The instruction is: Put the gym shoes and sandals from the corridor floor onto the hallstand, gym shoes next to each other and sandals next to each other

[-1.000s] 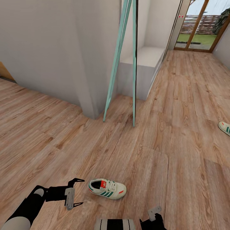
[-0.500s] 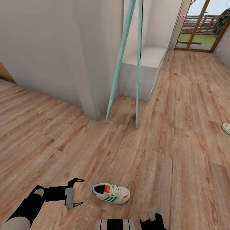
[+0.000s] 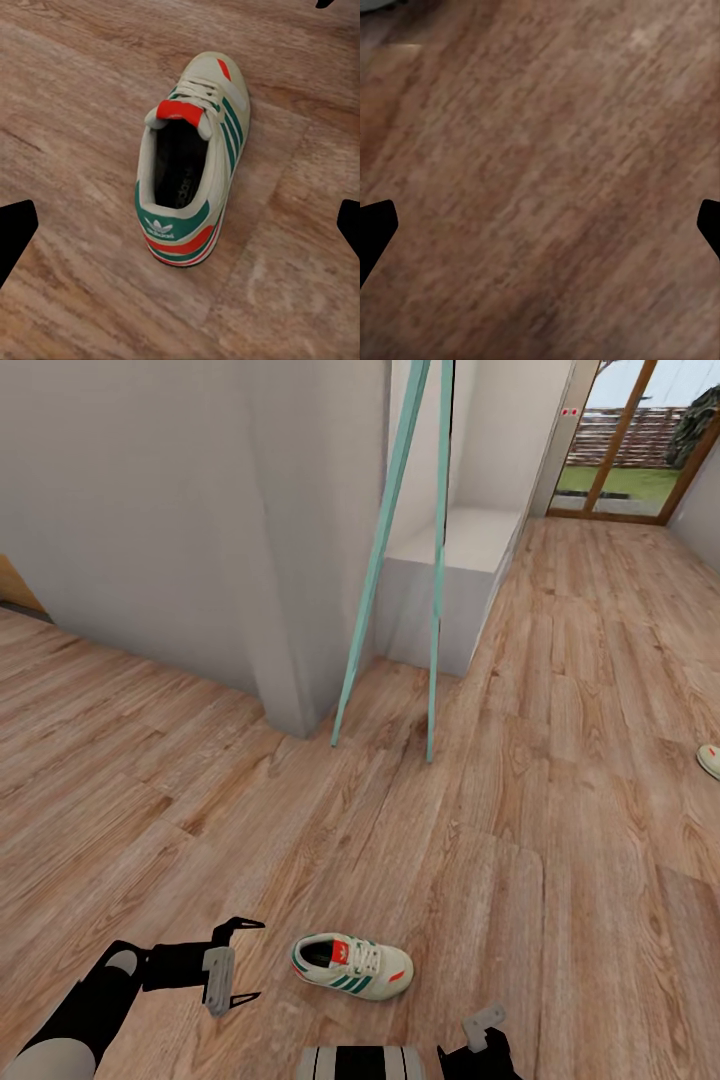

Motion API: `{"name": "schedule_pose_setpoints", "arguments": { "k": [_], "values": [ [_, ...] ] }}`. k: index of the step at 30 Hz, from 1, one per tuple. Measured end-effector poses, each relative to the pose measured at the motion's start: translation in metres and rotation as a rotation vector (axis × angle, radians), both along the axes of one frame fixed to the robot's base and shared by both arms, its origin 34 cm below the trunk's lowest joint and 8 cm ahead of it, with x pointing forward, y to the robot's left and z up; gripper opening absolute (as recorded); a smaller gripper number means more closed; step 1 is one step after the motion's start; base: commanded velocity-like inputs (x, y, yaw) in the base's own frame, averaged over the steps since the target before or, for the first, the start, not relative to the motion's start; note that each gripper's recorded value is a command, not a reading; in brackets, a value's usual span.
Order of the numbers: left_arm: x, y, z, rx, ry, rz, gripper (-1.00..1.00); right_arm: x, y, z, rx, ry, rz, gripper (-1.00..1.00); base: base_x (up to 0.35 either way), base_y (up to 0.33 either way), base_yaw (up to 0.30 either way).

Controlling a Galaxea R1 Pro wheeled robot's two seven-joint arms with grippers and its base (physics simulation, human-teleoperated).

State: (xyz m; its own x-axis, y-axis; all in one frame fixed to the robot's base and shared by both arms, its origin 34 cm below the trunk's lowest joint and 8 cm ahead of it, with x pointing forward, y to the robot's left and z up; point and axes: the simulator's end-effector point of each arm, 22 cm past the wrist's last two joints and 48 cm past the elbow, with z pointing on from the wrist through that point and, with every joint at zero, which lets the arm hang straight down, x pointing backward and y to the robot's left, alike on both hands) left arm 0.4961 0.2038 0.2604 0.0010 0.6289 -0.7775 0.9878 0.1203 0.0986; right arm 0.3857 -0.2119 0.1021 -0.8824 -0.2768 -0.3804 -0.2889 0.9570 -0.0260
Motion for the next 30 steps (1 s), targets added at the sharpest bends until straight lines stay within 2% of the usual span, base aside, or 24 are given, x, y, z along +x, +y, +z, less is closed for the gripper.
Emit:
{"name": "schedule_pose_setpoints", "arguments": {
  "k": [6, 10, 11, 17, 25, 26, 30],
  "values": [
    [0.001, -0.001, 0.001, 0.002, -0.003, -0.004, 1.0, 0.0, 0.0, 0.0, 0.0, 0.0, 0.0, 1.0, 0.0, 0.001, 0.0],
    [0.016, -0.008, 0.011, 0.006, -0.047, -0.007, 1.0, 0.0, 0.0, 0.0, 0.0, 0.0, 0.0, 1.0, 0.0, 0.0, 0.0],
    [0.028, -0.003, 0.017, 0.023, -0.053, 0.026, 1.0, 0.0, 0.0, 0.0, 0.0, 0.0, 0.0, 1.0, 0.0, 0.0, 0.0],
    [0.043, 0.012, 0.021, 0.044, -0.033, 0.115, 1.0, 0.0, 0.0, 0.0, 0.0, 0.0, 0.0, 1.0, 0.0, 0.0, 0.0],
    [0.042, 0.015, 0.019, 0.043, -0.017, 0.135, 1.0, 0.0, 0.0, 0.0, 0.0, 0.0, 0.0, 1.0, 0.0, 0.0, 0.0],
    [0.034, 0.012, 0.012, 0.038, 0.014, 0.134, 1.0, 0.0, 0.0, 0.0, 0.0, 0.0, -0.001, 1.0, 0.0, 0.0, 0.0],
    [0.023, 0.008, 0.004, 0.027, 0.052, 0.136, 1.0, 0.0, 0.0, 0.0, 0.0, 0.0, -0.001, 1.0, 0.0, 0.0, 0.0]
  ]
}}
